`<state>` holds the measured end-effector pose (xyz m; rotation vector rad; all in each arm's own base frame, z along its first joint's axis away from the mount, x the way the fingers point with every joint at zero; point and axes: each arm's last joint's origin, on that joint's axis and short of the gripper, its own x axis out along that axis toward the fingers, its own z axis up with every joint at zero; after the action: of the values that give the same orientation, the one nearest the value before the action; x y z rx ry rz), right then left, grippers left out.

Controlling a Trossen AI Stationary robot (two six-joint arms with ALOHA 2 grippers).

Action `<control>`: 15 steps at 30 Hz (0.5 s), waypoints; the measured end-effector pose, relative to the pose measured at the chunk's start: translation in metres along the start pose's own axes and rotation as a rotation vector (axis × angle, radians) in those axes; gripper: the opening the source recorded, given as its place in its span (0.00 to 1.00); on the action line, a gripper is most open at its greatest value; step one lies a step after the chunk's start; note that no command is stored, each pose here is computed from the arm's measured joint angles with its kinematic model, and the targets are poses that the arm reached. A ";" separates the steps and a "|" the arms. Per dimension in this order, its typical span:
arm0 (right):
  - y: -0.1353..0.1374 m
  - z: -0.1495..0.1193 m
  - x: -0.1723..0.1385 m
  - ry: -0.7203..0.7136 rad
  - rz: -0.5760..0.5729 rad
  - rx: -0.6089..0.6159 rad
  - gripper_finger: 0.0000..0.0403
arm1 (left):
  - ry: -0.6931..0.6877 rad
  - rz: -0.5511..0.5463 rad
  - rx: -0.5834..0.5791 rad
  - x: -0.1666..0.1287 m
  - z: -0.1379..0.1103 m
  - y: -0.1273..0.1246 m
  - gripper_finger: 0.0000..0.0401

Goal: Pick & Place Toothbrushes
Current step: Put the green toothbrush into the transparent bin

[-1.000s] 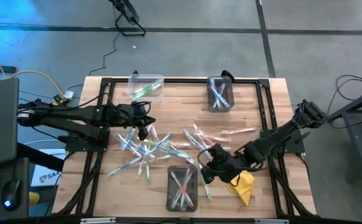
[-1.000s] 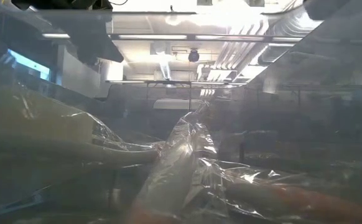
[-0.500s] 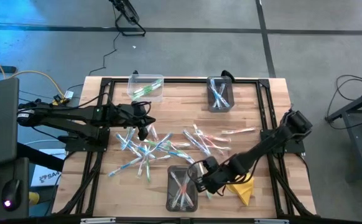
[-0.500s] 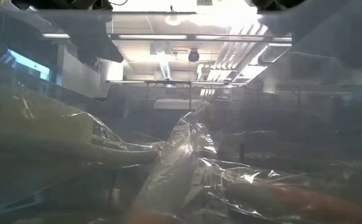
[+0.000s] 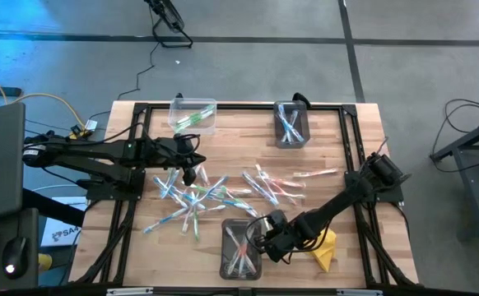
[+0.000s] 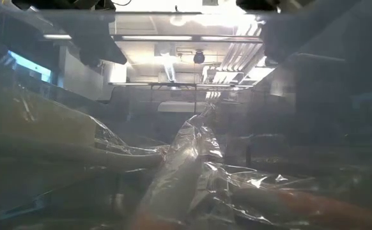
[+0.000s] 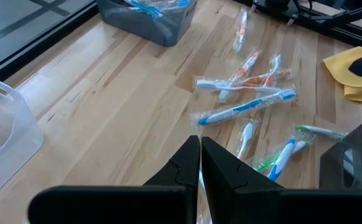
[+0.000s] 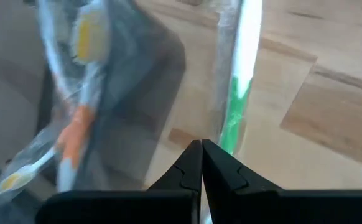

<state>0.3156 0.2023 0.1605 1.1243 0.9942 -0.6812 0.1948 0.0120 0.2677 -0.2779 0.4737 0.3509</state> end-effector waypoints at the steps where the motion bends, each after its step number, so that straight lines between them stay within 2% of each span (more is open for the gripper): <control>1: -0.001 0.000 0.003 -0.002 -0.006 -0.001 0.01 | -0.001 0.000 0.000 0.000 0.000 0.000 0.03; 15: -0.006 -0.001 0.013 -0.035 -0.050 0.038 0.01 | 0.000 0.000 0.000 0.000 0.000 0.000 0.03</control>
<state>0.3158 0.2018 0.1464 1.1202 0.9860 -0.7601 0.1948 0.0120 0.2678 -0.2779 0.4735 0.3509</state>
